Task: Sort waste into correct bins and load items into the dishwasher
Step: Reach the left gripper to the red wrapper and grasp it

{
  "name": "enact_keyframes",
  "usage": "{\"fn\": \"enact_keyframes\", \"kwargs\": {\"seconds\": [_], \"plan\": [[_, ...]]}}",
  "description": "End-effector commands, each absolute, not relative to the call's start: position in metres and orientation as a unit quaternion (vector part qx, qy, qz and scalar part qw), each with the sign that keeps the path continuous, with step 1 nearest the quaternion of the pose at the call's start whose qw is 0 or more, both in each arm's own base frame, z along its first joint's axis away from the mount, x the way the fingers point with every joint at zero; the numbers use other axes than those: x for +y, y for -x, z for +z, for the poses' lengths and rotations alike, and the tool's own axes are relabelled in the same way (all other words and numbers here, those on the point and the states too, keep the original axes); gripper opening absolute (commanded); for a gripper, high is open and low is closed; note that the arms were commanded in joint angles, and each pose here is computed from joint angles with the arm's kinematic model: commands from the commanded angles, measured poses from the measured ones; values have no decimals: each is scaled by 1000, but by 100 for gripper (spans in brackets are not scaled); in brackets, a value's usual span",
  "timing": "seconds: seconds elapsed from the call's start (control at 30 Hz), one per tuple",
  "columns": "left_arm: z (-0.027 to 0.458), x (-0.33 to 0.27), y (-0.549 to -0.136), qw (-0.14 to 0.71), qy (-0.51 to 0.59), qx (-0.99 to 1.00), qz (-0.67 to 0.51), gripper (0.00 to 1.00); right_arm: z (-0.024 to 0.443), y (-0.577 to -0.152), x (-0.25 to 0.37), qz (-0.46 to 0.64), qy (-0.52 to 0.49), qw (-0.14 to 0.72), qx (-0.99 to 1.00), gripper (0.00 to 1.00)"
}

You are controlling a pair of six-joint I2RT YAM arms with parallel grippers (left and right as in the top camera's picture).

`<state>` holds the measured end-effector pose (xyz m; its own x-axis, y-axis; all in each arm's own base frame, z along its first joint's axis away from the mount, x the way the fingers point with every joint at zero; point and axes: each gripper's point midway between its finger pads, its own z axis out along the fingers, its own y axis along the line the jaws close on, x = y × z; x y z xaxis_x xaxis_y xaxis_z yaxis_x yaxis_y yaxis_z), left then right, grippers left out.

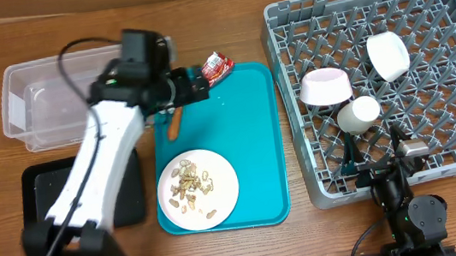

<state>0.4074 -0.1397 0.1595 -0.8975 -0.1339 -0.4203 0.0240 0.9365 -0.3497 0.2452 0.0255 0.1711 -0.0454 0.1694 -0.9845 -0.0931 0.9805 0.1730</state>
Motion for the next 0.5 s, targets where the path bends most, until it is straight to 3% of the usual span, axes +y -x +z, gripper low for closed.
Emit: {"fn": "enact_keyframes", "kwargs": {"seconds": [0.0,0.27,0.47], "plan": [[147,-141,-433,270,-15,959,-86,100,171,-245,25,96,-29,693,714,100],[74,-177,-472,285,-94,953,-50,94,171,-245,25,96,-29,693,714,100],[60,-180,-496,319,-88,943,-43,89,171,-245,25,96,-29,693,714,100]]}}
